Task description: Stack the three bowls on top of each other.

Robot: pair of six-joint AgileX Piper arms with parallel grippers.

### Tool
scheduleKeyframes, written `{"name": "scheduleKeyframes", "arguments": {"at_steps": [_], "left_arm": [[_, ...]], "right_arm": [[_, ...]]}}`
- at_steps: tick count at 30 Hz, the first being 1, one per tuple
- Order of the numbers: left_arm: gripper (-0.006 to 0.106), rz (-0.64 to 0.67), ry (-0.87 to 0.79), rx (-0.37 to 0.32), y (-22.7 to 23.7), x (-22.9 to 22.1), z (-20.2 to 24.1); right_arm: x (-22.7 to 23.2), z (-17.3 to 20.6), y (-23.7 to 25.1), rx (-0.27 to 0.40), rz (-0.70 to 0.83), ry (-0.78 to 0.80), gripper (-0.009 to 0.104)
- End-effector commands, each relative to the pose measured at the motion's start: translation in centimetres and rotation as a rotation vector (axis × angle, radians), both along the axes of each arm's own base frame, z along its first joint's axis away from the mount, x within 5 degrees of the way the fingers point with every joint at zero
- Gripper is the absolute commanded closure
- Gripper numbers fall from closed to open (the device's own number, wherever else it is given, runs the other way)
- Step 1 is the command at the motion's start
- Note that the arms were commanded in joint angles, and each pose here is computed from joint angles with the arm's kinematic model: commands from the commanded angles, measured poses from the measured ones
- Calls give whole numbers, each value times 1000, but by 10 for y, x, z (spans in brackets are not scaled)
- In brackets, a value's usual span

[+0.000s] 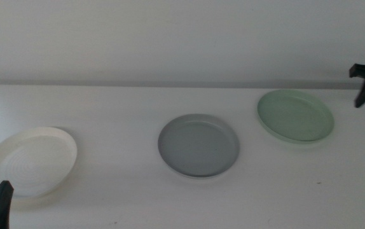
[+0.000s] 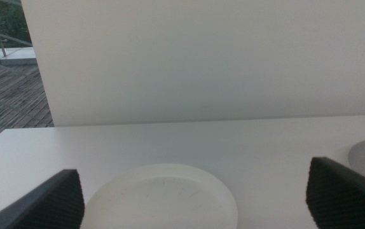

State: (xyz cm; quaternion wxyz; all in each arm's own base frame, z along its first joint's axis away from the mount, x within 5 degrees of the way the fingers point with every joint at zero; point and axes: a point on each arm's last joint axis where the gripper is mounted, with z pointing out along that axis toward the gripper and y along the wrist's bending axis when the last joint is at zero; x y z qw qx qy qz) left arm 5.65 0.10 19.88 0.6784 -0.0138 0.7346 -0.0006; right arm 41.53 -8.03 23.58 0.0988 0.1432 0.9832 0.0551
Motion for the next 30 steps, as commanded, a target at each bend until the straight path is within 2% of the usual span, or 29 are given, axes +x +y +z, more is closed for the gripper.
{"name": "scheduleKeyframes", "arguments": {"at_steps": [1,7,18,21,27,30], "left_arm": [[7,2,-17,-22,0,-1,-10],[7,2,-17,-22,0,-1,-10],[7,2,-17,-22,0,-1,-10],[7,2,-17,-22,0,-1,-10],[7,2,-17,-22,0,-1,-10],[7,2,-17,-22,0,-1,-10]], "right_arm": [[11,-11,-1,-19,-16,-3,33],[32,-55,-1,39,-21,121,42],[45,-104,0,35,-34,132,44],[46,-113,-1,30,-37,144,57],[46,-132,-2,31,-40,175,95],[46,-133,2,66,-16,179,97]]}}
